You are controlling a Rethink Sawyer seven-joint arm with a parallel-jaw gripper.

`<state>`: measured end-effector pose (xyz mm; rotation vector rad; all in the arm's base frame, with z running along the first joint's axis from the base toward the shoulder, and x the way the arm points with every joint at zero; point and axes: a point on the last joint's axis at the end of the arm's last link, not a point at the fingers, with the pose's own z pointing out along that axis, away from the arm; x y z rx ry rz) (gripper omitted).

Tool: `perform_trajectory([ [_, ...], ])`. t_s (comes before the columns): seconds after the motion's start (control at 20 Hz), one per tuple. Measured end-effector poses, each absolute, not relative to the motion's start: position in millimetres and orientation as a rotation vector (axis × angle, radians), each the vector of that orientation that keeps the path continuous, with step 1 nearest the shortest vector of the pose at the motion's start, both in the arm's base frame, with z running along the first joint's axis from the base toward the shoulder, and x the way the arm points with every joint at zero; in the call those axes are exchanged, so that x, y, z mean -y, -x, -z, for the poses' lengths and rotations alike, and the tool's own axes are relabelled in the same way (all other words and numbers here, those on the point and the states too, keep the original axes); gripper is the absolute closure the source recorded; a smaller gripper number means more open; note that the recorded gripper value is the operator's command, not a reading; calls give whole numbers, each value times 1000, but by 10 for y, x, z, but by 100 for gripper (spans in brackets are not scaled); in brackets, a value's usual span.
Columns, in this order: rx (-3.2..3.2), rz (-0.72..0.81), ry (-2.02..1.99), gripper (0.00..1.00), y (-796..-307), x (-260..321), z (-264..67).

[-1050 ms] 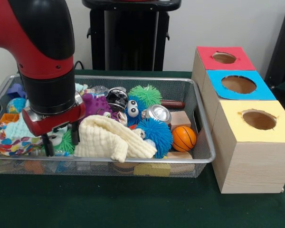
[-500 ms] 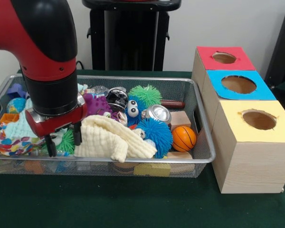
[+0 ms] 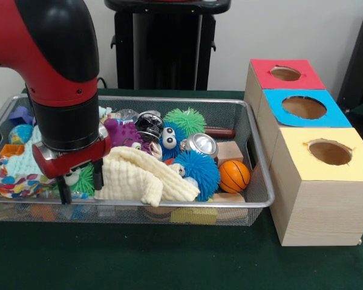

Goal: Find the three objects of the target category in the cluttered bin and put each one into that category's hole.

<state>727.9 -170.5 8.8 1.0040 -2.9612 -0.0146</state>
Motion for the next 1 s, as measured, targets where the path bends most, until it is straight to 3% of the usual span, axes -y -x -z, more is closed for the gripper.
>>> perform_trajectory([
  [1.0,2950,-7,-1022,0,-7278,1689,-84],
])
